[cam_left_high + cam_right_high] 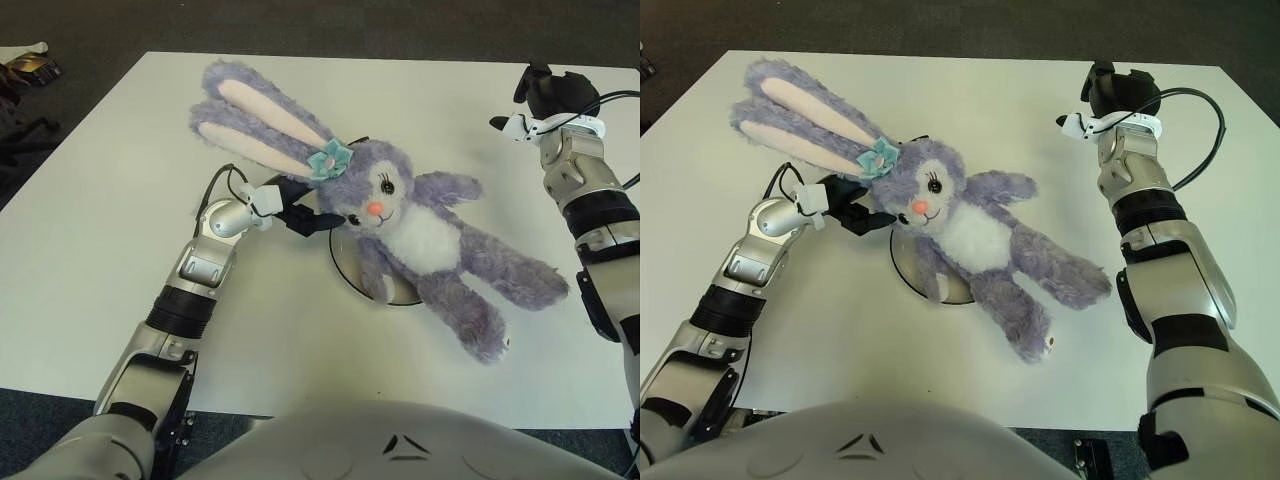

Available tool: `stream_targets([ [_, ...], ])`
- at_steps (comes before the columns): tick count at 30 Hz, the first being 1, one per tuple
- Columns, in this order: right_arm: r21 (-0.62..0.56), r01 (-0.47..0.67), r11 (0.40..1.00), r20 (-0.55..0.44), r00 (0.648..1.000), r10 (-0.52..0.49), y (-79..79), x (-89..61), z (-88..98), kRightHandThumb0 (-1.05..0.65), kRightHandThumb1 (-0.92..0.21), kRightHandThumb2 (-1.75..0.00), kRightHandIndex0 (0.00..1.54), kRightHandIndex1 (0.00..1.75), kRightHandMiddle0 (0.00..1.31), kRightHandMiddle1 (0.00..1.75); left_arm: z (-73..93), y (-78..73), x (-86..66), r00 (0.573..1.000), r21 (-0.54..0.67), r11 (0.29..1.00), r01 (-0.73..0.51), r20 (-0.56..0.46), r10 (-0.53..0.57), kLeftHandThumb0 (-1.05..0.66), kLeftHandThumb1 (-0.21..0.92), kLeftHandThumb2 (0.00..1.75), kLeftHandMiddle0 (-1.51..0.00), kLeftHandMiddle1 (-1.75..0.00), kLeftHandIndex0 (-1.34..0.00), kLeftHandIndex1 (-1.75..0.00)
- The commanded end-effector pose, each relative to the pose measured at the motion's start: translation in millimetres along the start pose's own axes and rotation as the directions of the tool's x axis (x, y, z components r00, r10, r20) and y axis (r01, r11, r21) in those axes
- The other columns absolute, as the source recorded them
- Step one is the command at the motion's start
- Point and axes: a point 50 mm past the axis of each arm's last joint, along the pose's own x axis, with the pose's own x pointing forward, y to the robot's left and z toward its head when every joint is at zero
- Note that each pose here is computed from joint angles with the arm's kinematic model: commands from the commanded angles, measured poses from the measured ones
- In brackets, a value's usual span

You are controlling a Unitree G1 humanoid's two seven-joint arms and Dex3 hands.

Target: Put the doll into the plate.

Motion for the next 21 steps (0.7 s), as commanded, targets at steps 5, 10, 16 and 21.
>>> stream_targets([
  [5, 0.007, 0.001, 1.0, 0.001, 1.0, -0.001, 2.1, -0.6, -2.1, 0.0, -0.76, -0.7, 0.35, 1.53, 0.22, 1.75, -2.6, 11.7, -1.6, 0.997, 0.076, 0.994, -0.081, 0.0, 0.081, -1.05, 0.92, 0.45, -0.13, -1.75, 0.0, 0.0],
  [10, 0.003, 0.002, 1.0, 0.008, 1.0, -0.002, 2.3, -1.1, -2.3, 0.0, -0.78, -0.68, 0.34, 1.54, 0.2, 1.75, -11.7, 26.6, -17.1, 0.992, 0.01, 0.992, -0.124, -0.024, 0.124, -1.05, 0.91, 0.27, -0.15, -1.75, 0.0, 0.0],
  [16, -0.009, 0.0, 1.0, 0.005, 1.0, 0.0, 3.1, -1.4, -3.4, 0.0, -0.78, -0.68, 0.33, 1.56, 0.19, 1.75, -15.1, 46.6, -28.0, 0.985, -0.012, 0.985, -0.172, -0.031, 0.172, -0.93, 0.76, 0.27, -0.06, -0.95, 0.0, 0.0],
  [21, -0.008, 0.001, 1.0, 0.008, 1.0, -0.001, 3.2, -1.7, -3.9, 0.0, -0.77, -0.71, 0.33, 1.59, 0.18, 1.75, -16.7, 58.6, -30.5, 0.977, -0.041, 0.977, -0.21, -0.045, 0.208, -0.66, 0.37, 0.74, -0.02, -0.25, 0.0, 0.0],
])
